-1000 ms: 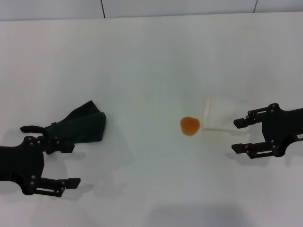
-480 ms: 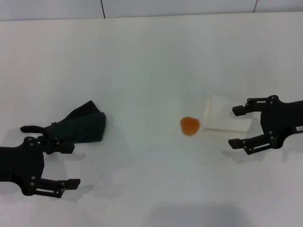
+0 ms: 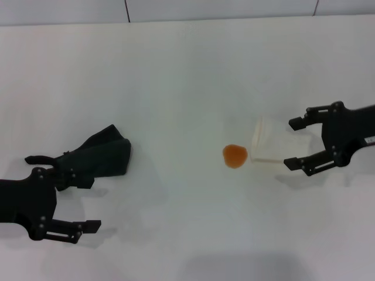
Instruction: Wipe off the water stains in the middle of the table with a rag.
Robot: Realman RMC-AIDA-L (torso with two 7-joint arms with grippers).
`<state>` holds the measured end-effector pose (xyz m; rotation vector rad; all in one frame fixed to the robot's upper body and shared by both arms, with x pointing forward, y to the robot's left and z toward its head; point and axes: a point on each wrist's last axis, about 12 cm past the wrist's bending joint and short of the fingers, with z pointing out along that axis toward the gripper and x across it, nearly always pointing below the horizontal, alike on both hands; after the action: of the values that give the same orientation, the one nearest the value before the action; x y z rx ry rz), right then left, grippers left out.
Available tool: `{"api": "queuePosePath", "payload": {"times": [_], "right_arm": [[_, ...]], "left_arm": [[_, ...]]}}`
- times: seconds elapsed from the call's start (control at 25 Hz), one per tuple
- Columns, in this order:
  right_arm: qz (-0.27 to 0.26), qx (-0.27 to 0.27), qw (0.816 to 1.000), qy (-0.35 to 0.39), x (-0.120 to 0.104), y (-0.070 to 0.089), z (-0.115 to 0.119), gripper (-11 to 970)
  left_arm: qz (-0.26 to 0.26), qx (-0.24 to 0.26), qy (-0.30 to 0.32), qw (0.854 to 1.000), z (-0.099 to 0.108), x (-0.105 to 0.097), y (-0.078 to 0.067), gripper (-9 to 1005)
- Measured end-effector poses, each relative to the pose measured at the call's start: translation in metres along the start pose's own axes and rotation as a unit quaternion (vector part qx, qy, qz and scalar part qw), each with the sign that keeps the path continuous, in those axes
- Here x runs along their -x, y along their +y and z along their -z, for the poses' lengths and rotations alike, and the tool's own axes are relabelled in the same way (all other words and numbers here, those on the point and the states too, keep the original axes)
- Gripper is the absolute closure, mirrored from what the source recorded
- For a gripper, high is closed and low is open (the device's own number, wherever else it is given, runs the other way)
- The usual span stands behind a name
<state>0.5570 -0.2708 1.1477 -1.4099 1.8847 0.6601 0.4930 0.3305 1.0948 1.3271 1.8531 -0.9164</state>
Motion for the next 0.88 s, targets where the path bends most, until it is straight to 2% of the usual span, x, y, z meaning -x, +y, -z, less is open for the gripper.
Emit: {"api": "queuePosePath", "payload": {"times": [0.28, 0.52, 0.68, 0.88], "right_arm": [[0.02, 0.003, 0.996, 0.091, 0.04, -0.013, -0.015, 87], [0.035, -0.007, 0.984, 0.176, 0.07, -0.022, -0.028, 92], [0.041, -0.01, 0.974, 0.223, 0.081, -0.025, -0.039, 98], [0.035, -0.006, 0.965, 0.258, 0.084, -0.027, -0.049, 105]], "left_arm": [[-0.004, -0.005, 0.004, 1.0, -0.002, 0.002, 0.001, 121], [-0.005, -0.005, 0.006, 1.0, -0.002, 0.002, 0.001, 121], [-0.007, -0.003, 0.007, 1.0, -0.003, 0.003, 0.003, 122], [-0.019, -0.01, 0.008, 1.0, -0.007, 0.011, 0.007, 122]]}}
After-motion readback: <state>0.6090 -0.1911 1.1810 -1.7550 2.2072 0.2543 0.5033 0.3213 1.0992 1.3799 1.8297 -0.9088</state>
